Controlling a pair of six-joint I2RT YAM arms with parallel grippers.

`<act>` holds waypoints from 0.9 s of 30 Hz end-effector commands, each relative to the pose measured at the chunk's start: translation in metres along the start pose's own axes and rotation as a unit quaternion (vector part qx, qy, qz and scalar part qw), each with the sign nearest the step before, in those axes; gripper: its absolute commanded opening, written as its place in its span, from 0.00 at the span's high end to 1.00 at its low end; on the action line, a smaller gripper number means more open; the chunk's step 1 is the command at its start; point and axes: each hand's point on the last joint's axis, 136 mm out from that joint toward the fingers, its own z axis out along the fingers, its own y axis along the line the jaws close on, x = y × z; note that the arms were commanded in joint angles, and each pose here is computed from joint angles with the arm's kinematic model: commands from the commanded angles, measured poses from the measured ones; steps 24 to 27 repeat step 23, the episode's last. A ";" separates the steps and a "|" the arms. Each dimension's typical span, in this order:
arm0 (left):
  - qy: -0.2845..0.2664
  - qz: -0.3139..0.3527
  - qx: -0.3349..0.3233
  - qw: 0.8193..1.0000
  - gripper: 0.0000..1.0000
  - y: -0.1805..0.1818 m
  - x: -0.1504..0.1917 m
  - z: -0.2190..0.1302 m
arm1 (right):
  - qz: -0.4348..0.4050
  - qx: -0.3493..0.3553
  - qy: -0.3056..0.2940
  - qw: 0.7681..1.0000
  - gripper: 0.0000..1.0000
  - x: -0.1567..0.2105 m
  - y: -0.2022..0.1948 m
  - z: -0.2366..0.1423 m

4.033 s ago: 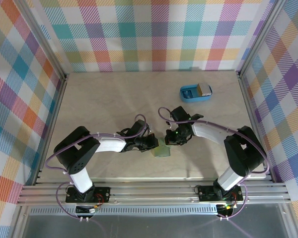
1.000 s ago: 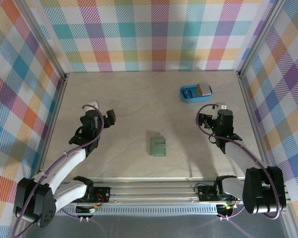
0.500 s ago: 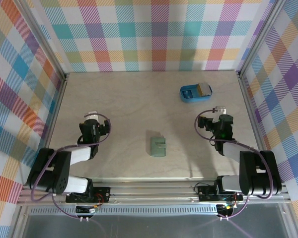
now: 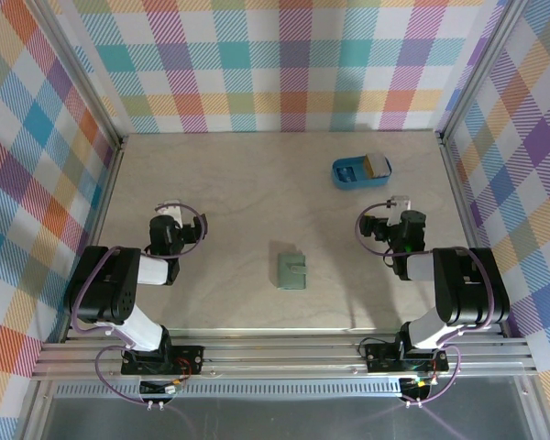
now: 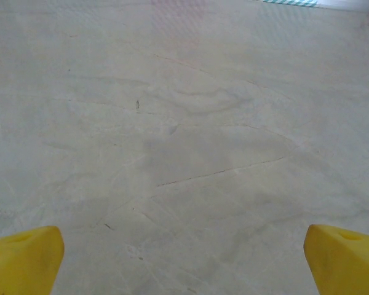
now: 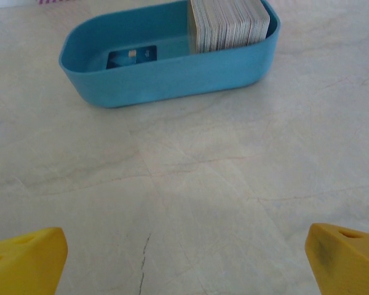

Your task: Put the credit cards into the card holder

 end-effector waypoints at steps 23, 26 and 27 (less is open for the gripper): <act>-0.018 0.005 0.008 1.000 0.00 -0.002 -0.011 0.001 | -0.015 -0.012 -0.032 0.999 0.01 -0.020 0.004 0.001; -0.018 0.005 0.008 1.000 0.00 -0.002 -0.011 0.001 | -0.015 -0.012 -0.032 0.999 0.01 -0.020 0.004 0.001; -0.018 0.005 0.008 1.000 0.00 -0.002 -0.011 0.001 | -0.015 -0.012 -0.032 0.999 0.01 -0.020 0.004 0.001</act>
